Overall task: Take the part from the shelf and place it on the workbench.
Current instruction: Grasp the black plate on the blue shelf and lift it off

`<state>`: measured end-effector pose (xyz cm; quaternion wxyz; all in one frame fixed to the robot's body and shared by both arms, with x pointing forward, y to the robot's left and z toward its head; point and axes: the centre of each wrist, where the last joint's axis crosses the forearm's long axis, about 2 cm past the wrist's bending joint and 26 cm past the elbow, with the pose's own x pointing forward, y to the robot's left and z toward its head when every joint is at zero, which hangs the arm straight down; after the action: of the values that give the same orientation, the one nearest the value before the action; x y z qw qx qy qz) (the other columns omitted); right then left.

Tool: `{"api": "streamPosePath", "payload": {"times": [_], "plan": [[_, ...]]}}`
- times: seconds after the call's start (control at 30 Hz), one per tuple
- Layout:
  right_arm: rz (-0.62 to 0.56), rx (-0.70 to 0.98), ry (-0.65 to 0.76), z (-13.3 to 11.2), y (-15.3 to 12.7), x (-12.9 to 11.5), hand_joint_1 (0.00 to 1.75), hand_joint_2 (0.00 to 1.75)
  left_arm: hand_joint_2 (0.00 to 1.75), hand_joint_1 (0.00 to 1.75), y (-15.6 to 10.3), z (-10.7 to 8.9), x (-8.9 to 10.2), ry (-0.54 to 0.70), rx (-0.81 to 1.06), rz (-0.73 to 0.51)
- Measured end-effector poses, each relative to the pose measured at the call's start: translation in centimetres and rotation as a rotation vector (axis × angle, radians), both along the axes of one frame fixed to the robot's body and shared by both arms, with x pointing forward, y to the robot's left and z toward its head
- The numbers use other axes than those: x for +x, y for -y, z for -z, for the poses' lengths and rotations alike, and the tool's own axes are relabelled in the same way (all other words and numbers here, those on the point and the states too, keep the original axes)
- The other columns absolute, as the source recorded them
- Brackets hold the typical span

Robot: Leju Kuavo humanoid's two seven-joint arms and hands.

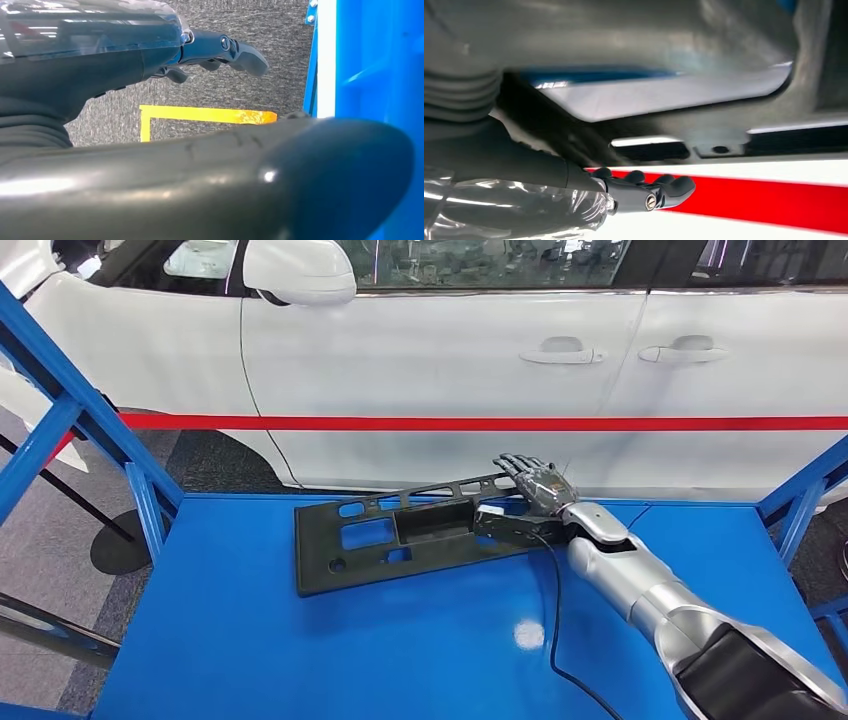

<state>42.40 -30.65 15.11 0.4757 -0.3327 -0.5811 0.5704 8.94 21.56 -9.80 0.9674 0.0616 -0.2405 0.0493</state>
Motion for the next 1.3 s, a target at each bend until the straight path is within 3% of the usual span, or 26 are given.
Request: {"api": "streamPosePath", "payload": {"times": [0.6, 0.73, 0.87, 1.1, 1.17, 1.23, 1.3], "plan": [[-0.004, -0.004, -0.008, 0.2, -0.8, 0.4, 0.02, 1.75, 0.0, 0.0, 0.0, 0.0, 0.1, 0.0, -0.002, 0.006], [-0.021, -0.02, -0.026, -0.1, -0.6, 0.8, 1.36, 1.75, 0.0, 0.0, 0.0, 0.0, 0.1, 0.006, -0.004, 0.007], [-0.022, -0.018, -0.048, -0.1, -0.6, 0.8, 1.74, 1.75, 0.0, 0.0, 0.0, 0.0, 0.0, 0.008, -0.003, 0.006], [-0.029, -0.01, -0.068, -0.3, -0.6, 1.0, 1.69, 1.75, 0.0, 0.0, 0.0, 0.0, 0.0, 0.011, -0.001, 0.005], [-0.031, -0.007, -0.074, -0.3, -0.6, 1.0, 1.15, 1.75, 0.0, 0.0, 0.0, 0.0, 0.0, 0.011, -0.001, 0.005], [-0.031, -0.004, -0.076, -0.3, -0.6, 1.0, 0.82, 1.75, 0.0, 0.0, 0.0, 0.0, 0.0, 0.011, 0.0, 0.004], [-0.03, 0.002, -0.08, -0.3, -0.6, 1.0, 1.1, 1.75, 0.0, 0.0, 0.0, 0.0, 0.0, 0.011, 0.001, 0.004]]}}
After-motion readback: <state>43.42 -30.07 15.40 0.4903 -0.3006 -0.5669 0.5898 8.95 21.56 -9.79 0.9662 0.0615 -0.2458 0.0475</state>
